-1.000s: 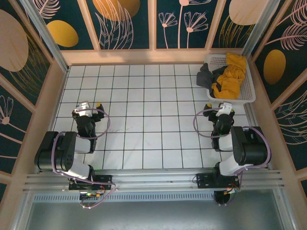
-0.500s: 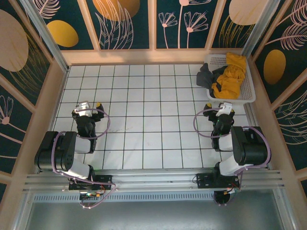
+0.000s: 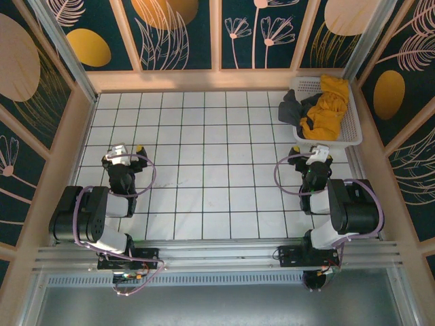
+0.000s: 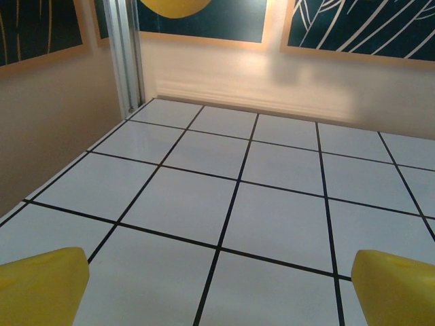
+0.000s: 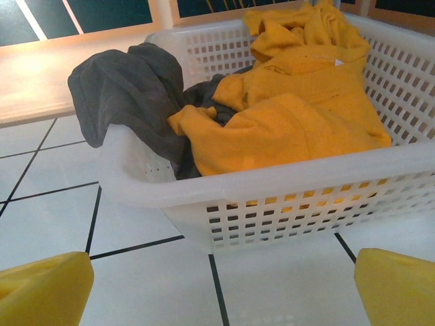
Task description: Fold and stack the t-shirts
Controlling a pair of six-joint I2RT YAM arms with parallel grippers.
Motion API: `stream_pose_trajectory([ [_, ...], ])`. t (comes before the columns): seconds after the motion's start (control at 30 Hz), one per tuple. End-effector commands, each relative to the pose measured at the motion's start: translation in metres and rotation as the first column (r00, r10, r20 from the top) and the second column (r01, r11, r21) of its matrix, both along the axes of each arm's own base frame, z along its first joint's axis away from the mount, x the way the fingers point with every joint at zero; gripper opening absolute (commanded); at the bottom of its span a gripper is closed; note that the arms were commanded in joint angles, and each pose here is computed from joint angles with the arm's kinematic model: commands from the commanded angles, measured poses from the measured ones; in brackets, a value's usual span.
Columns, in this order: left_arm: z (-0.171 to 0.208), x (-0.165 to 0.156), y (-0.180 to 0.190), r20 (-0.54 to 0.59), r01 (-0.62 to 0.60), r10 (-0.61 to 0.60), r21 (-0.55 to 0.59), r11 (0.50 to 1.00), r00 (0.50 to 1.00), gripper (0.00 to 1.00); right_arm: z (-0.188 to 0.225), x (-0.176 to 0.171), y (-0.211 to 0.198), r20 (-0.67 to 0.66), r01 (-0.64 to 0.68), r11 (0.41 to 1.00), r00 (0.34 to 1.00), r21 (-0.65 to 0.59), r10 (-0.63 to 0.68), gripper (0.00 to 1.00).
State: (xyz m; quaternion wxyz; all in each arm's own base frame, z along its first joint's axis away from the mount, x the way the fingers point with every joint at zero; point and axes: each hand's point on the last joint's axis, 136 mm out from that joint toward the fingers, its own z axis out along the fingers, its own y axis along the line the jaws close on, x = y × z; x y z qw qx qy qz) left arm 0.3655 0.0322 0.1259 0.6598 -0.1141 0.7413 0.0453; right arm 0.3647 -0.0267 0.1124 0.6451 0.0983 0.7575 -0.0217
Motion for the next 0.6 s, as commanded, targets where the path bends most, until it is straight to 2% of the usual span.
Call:
stream_pose_trajectory([
  [0.0,0.037,-0.005,0.015,0.083,-0.095,0.095,-0.002,0.995,0.992,0.99,0.035,-0.005,0.002,0.103,0.059,0.997,0.993,-0.041,-0.054,0.99],
  [0.1,0.071,-0.015,0.022,0.140,-0.146,0.153,-0.053,0.988,0.978,0.99,0.081,-0.020,0.013,0.191,0.110,0.990,0.977,-0.086,-0.092,0.99],
  [0.2,0.113,-0.018,0.018,0.202,-0.138,0.150,-0.072,0.988,0.968,0.99,0.133,-0.031,0.017,0.267,0.135,0.991,0.955,-0.023,-0.124,0.99],
  [0.3,0.162,-0.020,0.015,0.276,-0.123,0.139,-0.075,0.990,0.951,0.99,0.202,-0.035,0.016,0.325,0.163,0.986,0.932,0.024,-0.162,0.99],
  [0.33,0.180,-0.021,0.016,0.309,-0.125,0.146,-0.085,0.988,0.940,0.99,0.230,-0.036,0.014,0.346,0.169,0.983,0.920,0.076,-0.185,0.99],
  [0.4,0.213,-0.019,0.025,0.352,-0.152,0.220,-0.211,0.966,0.910,0.99,0.262,-0.027,0.010,0.296,0.127,0.965,0.935,0.231,-0.194,0.99],
  [0.43,0.219,-0.012,0.030,0.292,-0.169,0.281,-0.356,0.919,0.914,0.99,0.267,-0.022,0.007,0.213,0.106,0.946,0.961,0.307,-0.177,0.99],
  [0.47,0.218,-0.003,0.024,0.172,-0.172,0.275,-0.449,0.877,0.946,0.99,0.269,-0.016,-0.003,0.173,0.116,0.914,0.965,0.388,-0.196,0.99],
  [0.5,0.225,0.004,0.016,0.122,-0.151,0.235,-0.478,0.866,0.964,0.99,0.275,-0.006,-0.006,0.165,0.065,0.911,0.976,0.406,-0.142,0.99],
  [0.53,0.224,0.018,0.004,0.114,-0.092,0.175,-0.515,0.852,0.978,0.99,0.280,0.006,-0.014,0.140,0.043,0.902,0.984,0.430,-0.113,0.99],
  [0.57,0.231,0.032,-0.008,0.129,-0.028,0.120,-0.559,0.829,0.984,0.99,0.274,0.016,-0.026,0.072,0.108,0.887,0.985,0.448,-0.157,0.98],
])
